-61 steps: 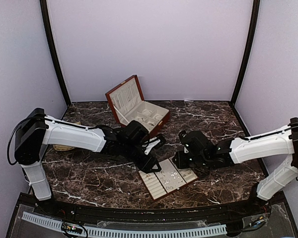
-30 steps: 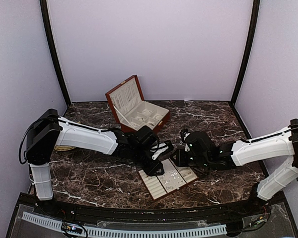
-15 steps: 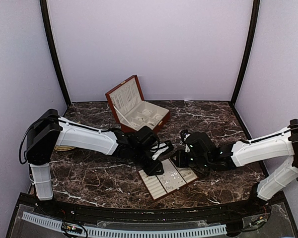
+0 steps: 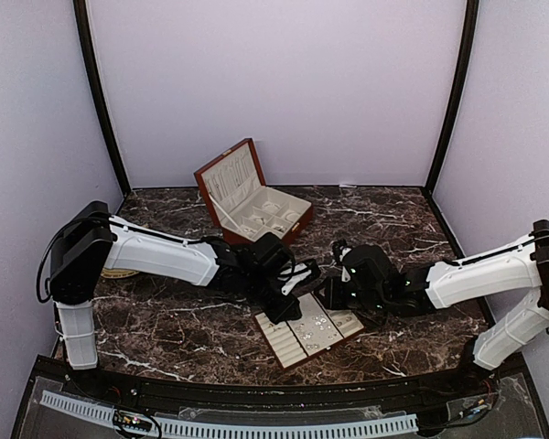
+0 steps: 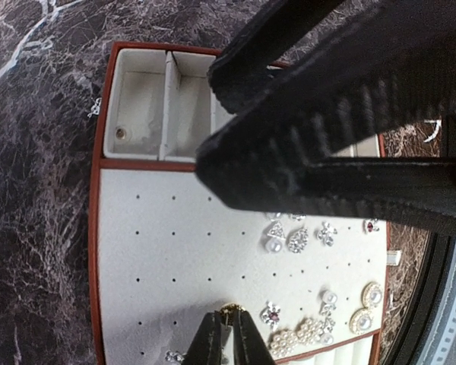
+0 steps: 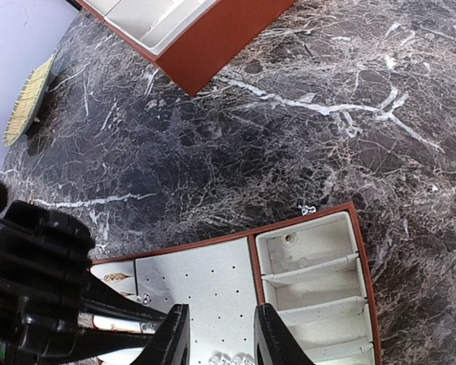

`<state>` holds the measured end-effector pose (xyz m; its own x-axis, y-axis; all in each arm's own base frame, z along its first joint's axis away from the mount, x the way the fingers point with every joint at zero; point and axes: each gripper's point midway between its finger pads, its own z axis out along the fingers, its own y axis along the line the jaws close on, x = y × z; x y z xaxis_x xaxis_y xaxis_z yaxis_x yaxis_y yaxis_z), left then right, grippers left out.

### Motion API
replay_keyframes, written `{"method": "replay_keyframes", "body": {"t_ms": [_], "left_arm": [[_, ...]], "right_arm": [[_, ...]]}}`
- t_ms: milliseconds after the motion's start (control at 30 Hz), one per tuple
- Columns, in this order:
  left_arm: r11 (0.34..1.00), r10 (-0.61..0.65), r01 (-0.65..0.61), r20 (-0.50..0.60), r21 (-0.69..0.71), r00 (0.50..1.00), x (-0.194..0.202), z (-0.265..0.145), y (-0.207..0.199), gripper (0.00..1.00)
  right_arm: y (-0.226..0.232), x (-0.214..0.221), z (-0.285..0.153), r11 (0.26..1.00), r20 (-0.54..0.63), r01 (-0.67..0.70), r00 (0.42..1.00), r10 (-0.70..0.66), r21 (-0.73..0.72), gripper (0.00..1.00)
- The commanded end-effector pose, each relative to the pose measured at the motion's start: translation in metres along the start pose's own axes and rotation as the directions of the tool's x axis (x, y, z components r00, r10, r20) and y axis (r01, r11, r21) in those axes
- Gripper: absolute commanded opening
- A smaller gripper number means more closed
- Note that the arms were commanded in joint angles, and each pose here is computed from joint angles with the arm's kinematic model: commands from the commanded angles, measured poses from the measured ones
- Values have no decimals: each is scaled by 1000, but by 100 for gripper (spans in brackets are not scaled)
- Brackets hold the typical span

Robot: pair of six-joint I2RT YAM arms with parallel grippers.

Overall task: Organize the mixed jewelry
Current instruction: Pick up the earring from the earring holder.

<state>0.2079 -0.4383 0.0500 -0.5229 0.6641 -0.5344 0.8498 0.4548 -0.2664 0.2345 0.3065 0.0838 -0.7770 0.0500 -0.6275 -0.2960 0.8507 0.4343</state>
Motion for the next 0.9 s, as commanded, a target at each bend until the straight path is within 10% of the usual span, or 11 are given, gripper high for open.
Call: {"method": "replay_keyframes", "body": {"t_ms": [0,467,867], "left_arm": [[1000,9,-9,27,7,1000,-11,-2,-5,6],[994,-72,58,153,95,986,-38,-49,-20,0],[942,-102,-73,489,327,866,-87,-158,-26,0]], "right_arm": [[-1,-3,1,1000,20,-15,1000,15,-9,31],[7,-18,-19,990,116,-62,990,77,-128,34],[62,-70,-90,855,331,-9,920,211,-519,68]]}}
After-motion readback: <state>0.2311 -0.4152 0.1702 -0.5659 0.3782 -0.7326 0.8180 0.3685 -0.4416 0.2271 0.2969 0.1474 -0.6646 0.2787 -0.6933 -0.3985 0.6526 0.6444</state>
